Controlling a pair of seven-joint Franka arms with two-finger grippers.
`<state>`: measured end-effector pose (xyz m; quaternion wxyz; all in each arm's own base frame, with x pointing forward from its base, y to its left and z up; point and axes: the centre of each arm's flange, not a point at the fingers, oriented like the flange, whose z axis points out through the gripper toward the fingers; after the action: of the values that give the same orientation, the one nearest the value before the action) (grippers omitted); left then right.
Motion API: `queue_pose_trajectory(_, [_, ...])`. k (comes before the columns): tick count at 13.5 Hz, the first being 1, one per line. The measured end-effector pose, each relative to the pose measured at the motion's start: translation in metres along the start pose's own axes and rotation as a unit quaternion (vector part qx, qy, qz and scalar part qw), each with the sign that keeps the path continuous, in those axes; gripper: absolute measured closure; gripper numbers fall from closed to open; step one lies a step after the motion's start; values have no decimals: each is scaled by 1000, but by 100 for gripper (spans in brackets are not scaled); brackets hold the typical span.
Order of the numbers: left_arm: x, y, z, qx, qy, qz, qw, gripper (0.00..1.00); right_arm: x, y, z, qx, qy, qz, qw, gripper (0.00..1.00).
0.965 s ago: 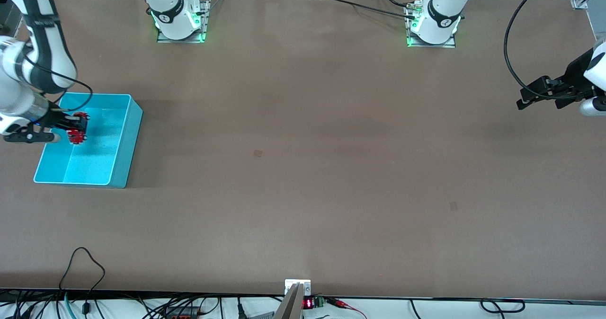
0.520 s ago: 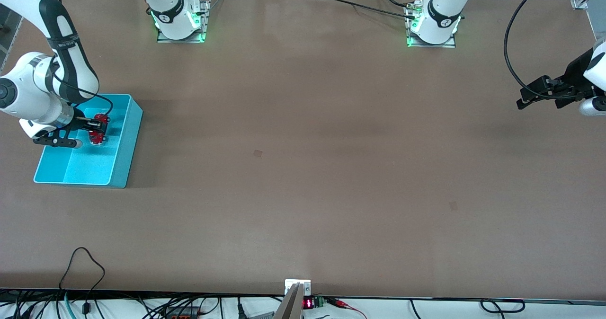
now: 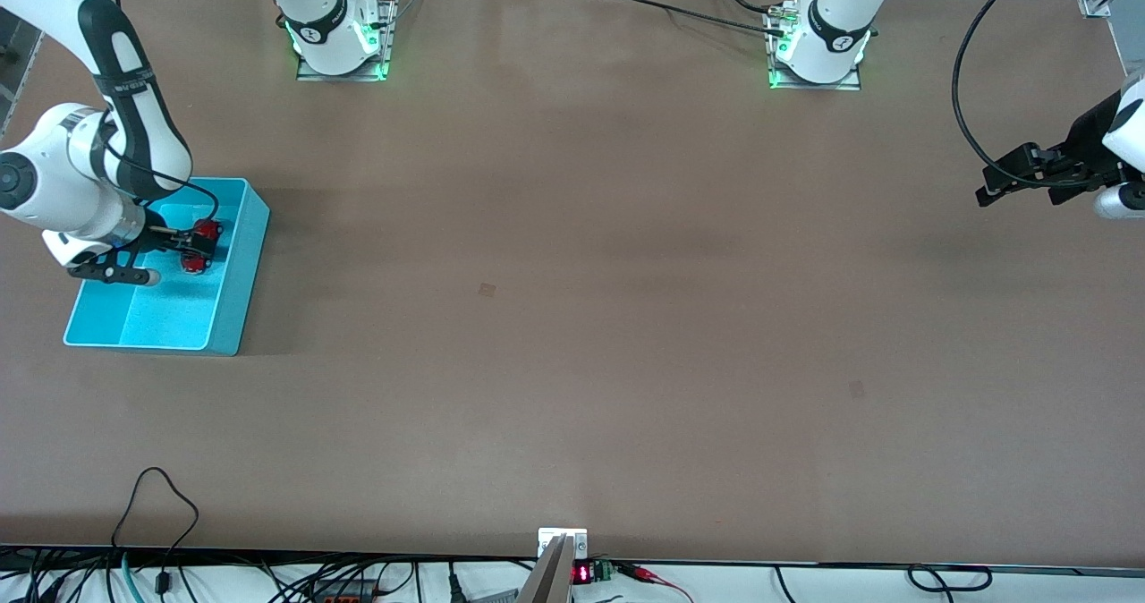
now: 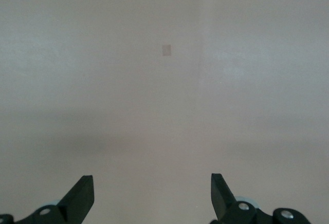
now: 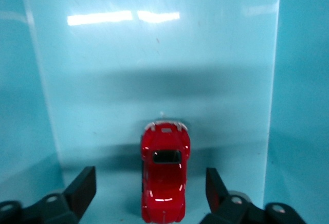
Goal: Wind red beetle toy and store in blue box
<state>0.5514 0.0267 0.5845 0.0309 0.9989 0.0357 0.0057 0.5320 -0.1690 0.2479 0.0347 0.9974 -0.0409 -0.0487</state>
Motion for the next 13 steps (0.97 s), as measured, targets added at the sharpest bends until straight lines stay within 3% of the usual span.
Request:
queue_pose_trajectory(3, [0, 0, 0, 0, 0, 0, 1000, 0, 29, -5, -104, 6, 6, -10, 1000, 0])
queue_pose_trajectory(6, [0, 0, 0, 0, 0, 0, 1000, 0, 30, -19, -204, 12, 27, -7, 1000, 0])
queue_pose_trajectory(10, [0, 0, -1, 0, 1, 0, 1000, 0, 13, -44, -293, 19, 10, -23, 999, 0])
queue_pose_trajectory(13, [0, 0, -1, 0, 1, 1, 1000, 0, 5, -59, -340, 19, 12, -36, 999, 0])
